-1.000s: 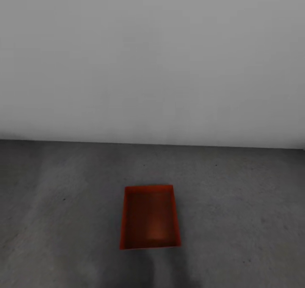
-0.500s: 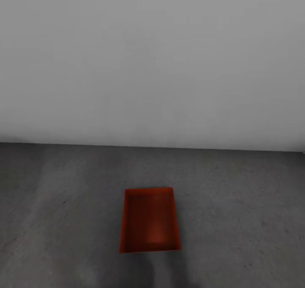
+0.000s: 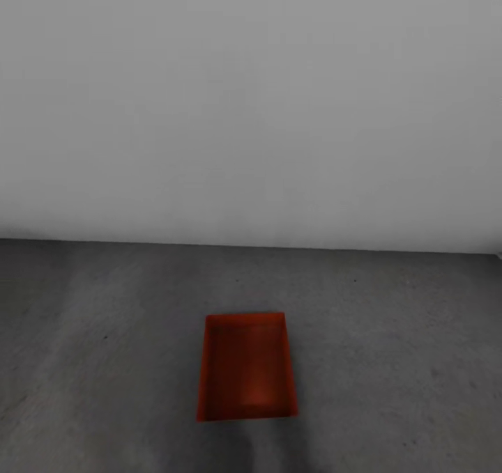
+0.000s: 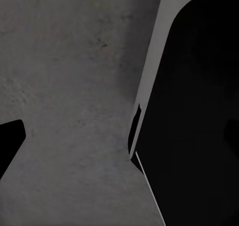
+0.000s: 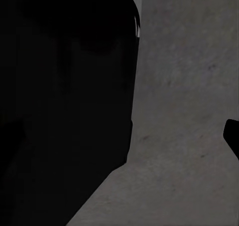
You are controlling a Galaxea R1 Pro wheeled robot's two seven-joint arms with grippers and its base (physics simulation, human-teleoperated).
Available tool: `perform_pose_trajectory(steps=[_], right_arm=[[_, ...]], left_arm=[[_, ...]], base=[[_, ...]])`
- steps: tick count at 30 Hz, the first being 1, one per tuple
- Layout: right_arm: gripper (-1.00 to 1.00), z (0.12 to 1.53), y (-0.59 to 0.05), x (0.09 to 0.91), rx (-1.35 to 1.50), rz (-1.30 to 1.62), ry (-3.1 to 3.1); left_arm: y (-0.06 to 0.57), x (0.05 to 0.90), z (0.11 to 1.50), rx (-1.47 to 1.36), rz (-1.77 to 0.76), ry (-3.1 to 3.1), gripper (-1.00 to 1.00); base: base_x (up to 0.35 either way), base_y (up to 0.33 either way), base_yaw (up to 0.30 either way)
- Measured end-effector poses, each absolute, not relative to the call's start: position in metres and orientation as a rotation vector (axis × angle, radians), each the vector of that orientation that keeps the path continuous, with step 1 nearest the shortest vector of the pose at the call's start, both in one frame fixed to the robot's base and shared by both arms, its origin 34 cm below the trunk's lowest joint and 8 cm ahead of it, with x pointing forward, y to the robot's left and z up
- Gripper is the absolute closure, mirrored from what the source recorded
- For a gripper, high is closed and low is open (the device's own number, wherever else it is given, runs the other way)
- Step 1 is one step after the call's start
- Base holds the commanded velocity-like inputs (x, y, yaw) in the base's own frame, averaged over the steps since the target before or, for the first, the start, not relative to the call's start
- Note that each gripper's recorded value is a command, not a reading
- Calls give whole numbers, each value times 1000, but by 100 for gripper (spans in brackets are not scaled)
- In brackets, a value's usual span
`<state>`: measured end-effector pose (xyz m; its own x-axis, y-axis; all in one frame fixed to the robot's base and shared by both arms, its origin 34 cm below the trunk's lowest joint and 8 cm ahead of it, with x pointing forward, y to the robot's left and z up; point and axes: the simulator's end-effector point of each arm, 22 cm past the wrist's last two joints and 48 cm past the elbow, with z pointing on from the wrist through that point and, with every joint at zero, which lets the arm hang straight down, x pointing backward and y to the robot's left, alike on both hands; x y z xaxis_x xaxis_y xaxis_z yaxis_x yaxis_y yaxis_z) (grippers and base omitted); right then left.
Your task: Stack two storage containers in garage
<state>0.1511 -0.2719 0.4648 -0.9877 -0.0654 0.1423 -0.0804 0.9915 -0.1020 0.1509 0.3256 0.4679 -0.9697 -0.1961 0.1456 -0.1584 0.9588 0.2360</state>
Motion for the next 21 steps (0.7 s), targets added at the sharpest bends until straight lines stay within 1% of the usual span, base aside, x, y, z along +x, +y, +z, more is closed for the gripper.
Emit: perform_pose_trajectory(steps=[21], right_arm=[[-100, 466, -272, 162, 109, 167, -3027]], left_arm=[[326, 165, 468, 277, -333, -2978, -100]], base=[[0, 0, 0]])
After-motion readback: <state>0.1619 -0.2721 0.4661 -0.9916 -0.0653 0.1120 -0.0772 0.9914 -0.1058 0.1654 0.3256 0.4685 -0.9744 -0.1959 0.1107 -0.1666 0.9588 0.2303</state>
